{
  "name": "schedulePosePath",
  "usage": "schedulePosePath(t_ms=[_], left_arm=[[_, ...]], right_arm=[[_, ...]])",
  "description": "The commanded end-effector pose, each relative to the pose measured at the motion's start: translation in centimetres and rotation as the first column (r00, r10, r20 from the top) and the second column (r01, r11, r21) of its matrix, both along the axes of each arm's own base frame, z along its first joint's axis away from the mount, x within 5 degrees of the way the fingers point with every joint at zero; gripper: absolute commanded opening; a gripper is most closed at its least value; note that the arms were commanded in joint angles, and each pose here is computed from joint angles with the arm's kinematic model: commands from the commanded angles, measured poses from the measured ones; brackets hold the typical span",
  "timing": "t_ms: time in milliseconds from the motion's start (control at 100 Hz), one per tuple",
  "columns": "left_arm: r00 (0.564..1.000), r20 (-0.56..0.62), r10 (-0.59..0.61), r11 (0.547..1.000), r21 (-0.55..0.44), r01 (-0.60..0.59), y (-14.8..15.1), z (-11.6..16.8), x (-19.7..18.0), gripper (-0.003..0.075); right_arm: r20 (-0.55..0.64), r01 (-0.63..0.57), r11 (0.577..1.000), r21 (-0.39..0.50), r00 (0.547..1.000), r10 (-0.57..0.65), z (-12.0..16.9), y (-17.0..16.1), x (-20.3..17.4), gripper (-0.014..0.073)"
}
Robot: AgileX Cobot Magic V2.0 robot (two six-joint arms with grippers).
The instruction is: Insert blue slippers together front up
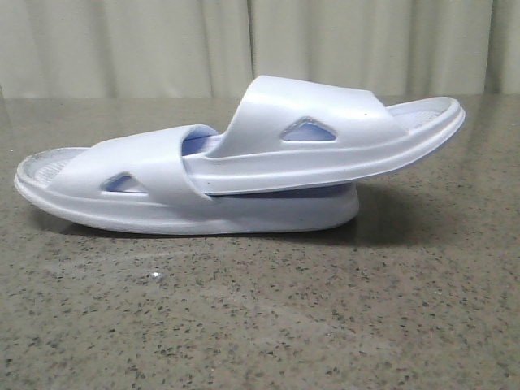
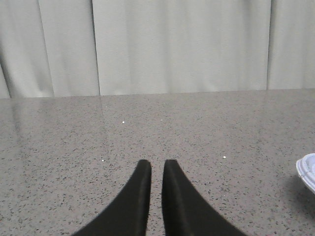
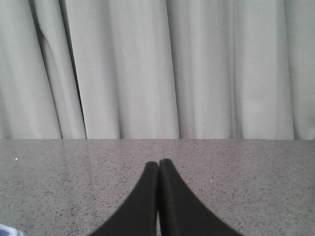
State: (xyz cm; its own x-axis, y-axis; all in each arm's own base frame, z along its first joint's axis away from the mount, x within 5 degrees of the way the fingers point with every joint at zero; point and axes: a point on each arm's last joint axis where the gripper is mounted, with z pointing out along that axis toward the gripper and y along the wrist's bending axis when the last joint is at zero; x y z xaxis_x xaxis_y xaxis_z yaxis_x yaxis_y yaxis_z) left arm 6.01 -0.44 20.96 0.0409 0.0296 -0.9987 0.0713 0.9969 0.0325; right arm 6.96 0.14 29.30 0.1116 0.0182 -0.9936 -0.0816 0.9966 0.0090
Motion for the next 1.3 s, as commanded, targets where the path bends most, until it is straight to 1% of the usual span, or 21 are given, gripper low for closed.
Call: schedulePosePath(t_ms=[0, 950, 1090, 1200, 1210, 1220, 1270, 1280, 1290], left_arm=[[0.998, 0.062, -0.001, 1.0, -0.017, 0.002, 0.02, 0.39, 0.07, 0.0016], [0.998, 0.062, -0.001, 1.0, -0.017, 0.002, 0.02, 0.39, 0.07, 0.0016], [0.998, 0.062, -0.001, 1.0, -0.017, 0.002, 0.02, 0.39, 0.07, 0.0016], [0.998, 0.062, -0.001, 1.0, -0.017, 0.002, 0.02, 0.39, 0.07, 0.0016], [0.998, 0.062, -0.001, 1.0, -0.017, 0.002, 0.02, 0.39, 0.07, 0.0016], [0.998, 0.062, -0.001, 1.0, -0.017, 0.002, 0.02, 0.39, 0.07, 0.0016], [0.998, 0.062, -0.001, 1.0, -0.017, 0.002, 0.02, 0.39, 0.07, 0.0016], [0.998, 0.062, -0.001, 1.0, -0.017, 0.002, 0.02, 0.39, 0.07, 0.0016], [0.998, 0.062, -0.001, 1.0, -0.017, 0.002, 0.02, 0.39, 0.07, 0.0016]], right_arm=[[0.026, -0.001, 1.0, -0.03, 1.0, 0.002, 0.83, 0.05, -0.07, -0.0107], [0.024, 0.009, 1.0, -0.029, 1.0, -0.008, 0.82, -0.05, -0.06, -0.0107], [0.024, -0.007, 1.0, -0.02, 1.0, 0.007, 0.82, 0.08, -0.07, -0.0107], [0.041, -0.025, 0.999, -0.026, 0.999, 0.026, 0.97, 0.25, -0.11, -0.0107], [0.046, -0.022, 0.999, -0.037, 0.999, 0.024, 1.0, 0.25, -0.11, -0.0107], [0.047, -0.025, 0.999, -0.022, 0.999, 0.026, 1.03, 0.25, -0.12, -0.0107], [0.063, -0.026, 1.0, -0.015, 0.998, 0.027, 1.04, 0.26, -0.11, -0.0107], [0.073, -0.022, 0.999, -0.037, 0.997, 0.025, 1.1, 0.26, -0.12, -0.0107], [0.075, -0.027, 1.0, -0.015, 0.997, 0.028, 1.14, 0.27, -0.13, -0.0107]])
